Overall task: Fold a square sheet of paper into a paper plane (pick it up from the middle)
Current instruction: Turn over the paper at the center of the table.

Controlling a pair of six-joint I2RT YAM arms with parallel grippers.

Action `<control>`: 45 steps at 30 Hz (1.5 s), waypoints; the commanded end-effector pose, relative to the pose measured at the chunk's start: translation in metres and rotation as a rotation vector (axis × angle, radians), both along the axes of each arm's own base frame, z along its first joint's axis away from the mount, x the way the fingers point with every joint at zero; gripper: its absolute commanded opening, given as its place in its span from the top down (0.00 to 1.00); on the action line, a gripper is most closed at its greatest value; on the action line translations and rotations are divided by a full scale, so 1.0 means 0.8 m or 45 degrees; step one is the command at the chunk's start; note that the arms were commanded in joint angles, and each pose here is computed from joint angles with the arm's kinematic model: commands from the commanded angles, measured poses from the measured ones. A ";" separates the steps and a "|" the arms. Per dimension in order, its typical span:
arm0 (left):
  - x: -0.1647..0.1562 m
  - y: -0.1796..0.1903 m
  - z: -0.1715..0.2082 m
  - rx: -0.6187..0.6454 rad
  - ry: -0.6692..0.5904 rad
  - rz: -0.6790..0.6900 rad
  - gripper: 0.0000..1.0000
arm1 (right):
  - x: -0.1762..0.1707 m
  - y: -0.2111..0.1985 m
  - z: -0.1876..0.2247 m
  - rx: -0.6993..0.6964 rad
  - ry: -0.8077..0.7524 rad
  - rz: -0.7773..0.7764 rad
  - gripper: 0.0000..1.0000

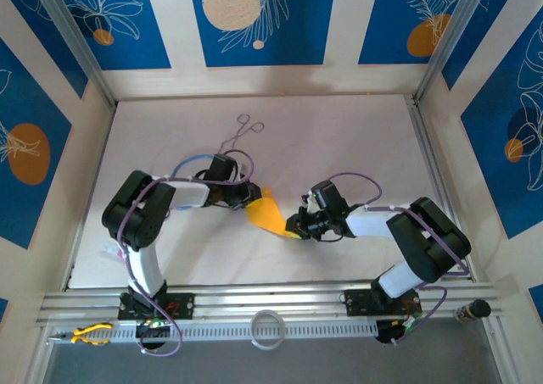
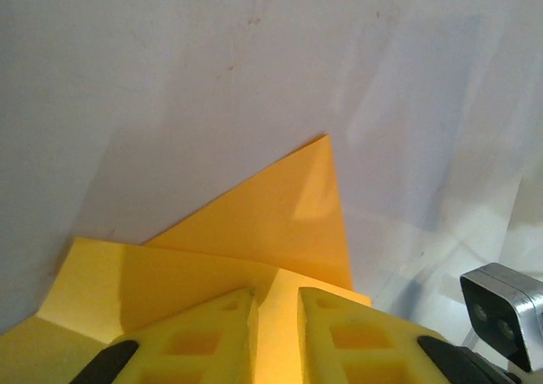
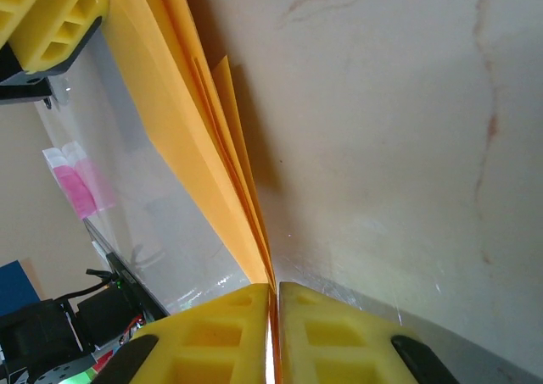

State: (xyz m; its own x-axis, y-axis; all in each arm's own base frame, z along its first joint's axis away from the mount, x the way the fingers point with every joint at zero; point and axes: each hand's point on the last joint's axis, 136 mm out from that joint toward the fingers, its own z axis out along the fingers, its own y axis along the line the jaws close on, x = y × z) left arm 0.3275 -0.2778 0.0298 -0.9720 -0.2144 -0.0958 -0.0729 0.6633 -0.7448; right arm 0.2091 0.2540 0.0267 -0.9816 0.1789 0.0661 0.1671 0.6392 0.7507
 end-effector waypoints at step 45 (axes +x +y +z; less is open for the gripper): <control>-0.010 0.091 0.196 0.132 -0.704 0.230 0.43 | 0.030 -0.086 0.108 -0.436 -0.519 0.019 0.94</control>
State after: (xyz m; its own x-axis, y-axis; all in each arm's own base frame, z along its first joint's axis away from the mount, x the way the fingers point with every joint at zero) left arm 0.3194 -0.2174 0.1900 -0.7457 -0.3275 -0.5803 0.2059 0.7150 -0.6681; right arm 0.2358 0.1995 0.1093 -0.9221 0.1717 -0.3468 -0.0722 0.8041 0.5901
